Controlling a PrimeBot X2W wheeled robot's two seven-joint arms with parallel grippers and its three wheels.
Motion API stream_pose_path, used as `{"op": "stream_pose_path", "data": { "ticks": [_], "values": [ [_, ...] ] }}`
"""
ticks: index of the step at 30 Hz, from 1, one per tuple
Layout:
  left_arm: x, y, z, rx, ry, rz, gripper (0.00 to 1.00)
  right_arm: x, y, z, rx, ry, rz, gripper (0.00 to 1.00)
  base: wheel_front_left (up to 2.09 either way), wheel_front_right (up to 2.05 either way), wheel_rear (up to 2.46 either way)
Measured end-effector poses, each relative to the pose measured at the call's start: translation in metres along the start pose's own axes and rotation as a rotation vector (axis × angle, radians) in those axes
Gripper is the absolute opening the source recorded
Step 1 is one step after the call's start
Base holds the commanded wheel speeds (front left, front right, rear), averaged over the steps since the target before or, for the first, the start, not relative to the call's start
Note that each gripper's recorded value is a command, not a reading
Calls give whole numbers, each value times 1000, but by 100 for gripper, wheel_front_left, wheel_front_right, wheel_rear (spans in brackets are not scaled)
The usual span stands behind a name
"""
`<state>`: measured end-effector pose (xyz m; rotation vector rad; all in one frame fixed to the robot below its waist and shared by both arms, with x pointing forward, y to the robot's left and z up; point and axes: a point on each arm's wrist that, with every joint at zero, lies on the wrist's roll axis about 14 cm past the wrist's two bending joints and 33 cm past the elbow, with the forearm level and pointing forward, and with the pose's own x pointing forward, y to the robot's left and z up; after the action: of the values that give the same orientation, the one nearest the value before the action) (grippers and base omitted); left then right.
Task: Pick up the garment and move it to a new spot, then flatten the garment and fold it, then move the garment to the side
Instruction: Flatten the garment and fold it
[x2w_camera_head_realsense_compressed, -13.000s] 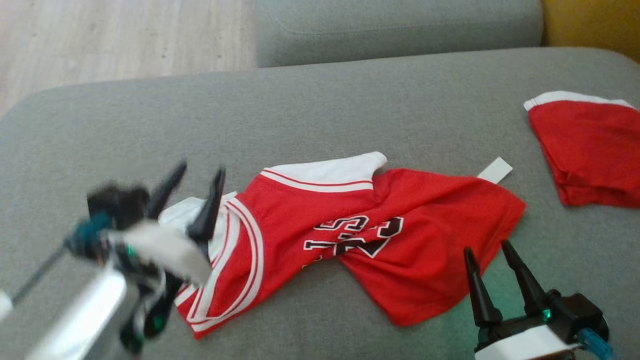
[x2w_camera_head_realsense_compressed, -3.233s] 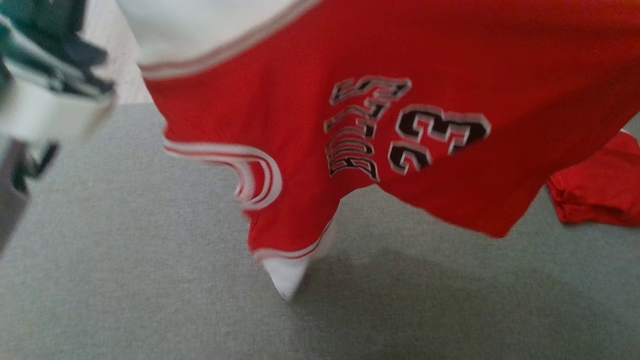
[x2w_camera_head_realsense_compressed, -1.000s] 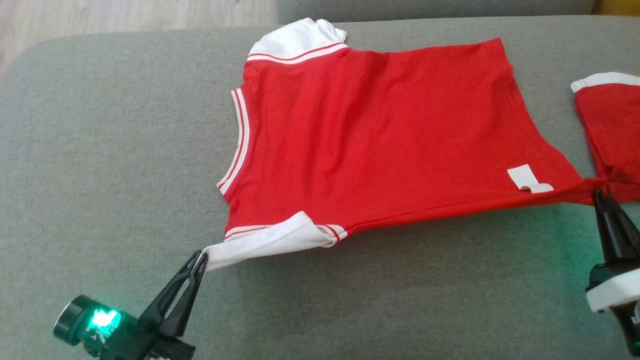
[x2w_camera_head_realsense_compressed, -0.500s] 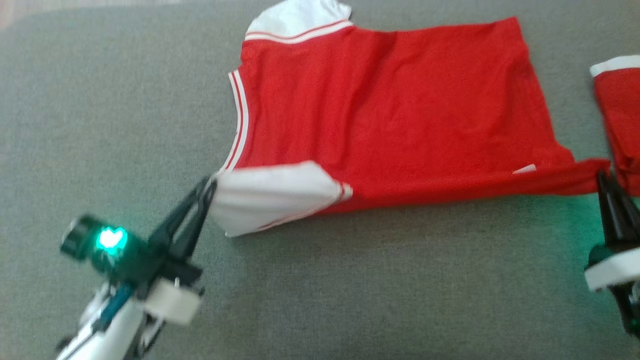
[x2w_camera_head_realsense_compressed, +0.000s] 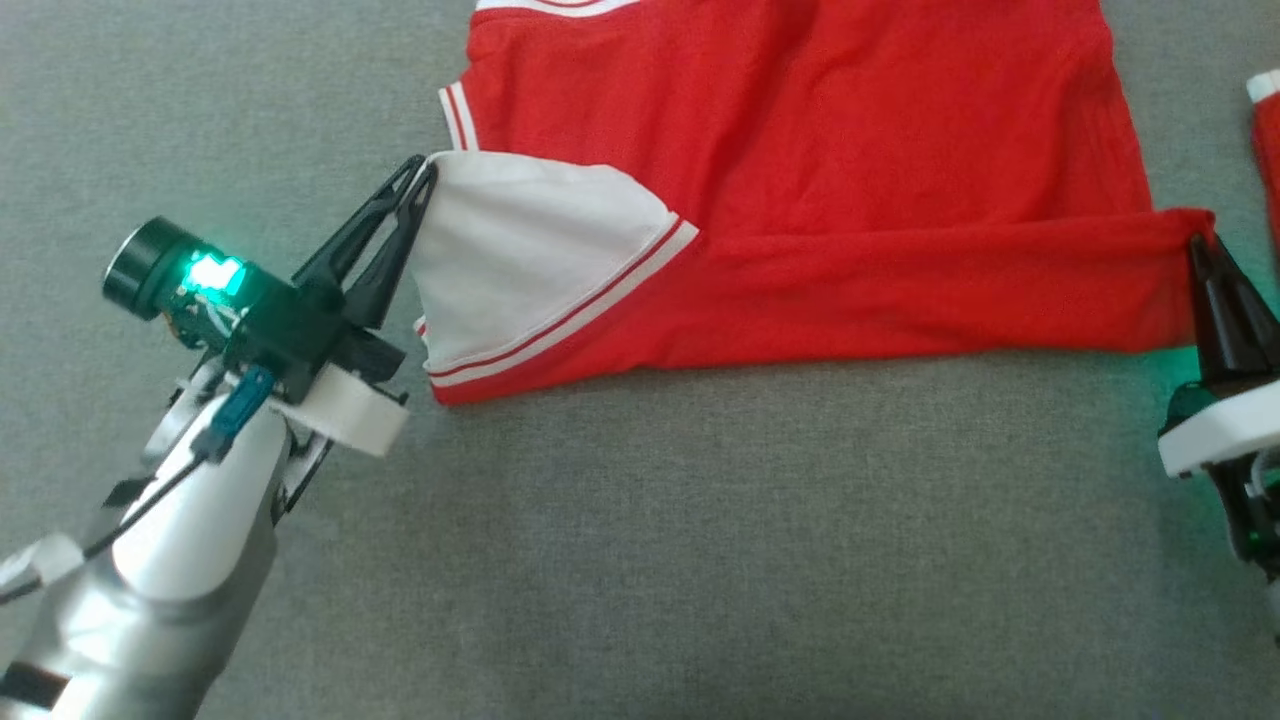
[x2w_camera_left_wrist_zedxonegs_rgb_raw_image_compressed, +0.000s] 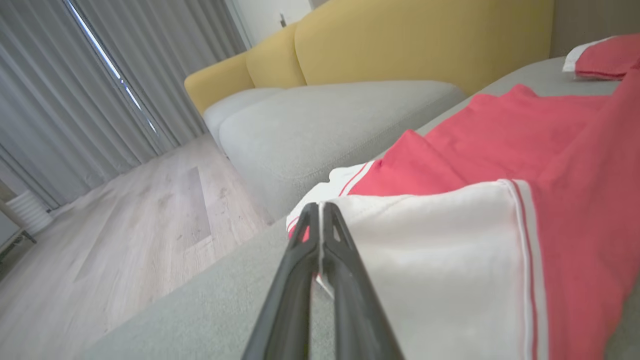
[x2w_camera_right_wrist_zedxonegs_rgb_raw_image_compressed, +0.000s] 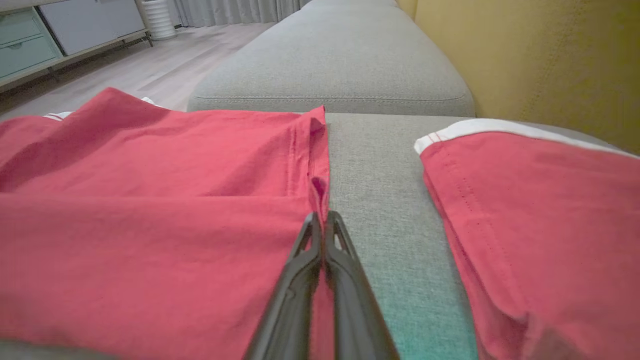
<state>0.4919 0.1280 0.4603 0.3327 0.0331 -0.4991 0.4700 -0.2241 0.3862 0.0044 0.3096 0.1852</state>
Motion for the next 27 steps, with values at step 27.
{"op": "stream_pose_path", "data": {
  "ticks": [27],
  "values": [
    [-61,-72,-92,-608,301,245,100,-34,10,7,90,-72,-60,100,0,0,0]
  ]
}}
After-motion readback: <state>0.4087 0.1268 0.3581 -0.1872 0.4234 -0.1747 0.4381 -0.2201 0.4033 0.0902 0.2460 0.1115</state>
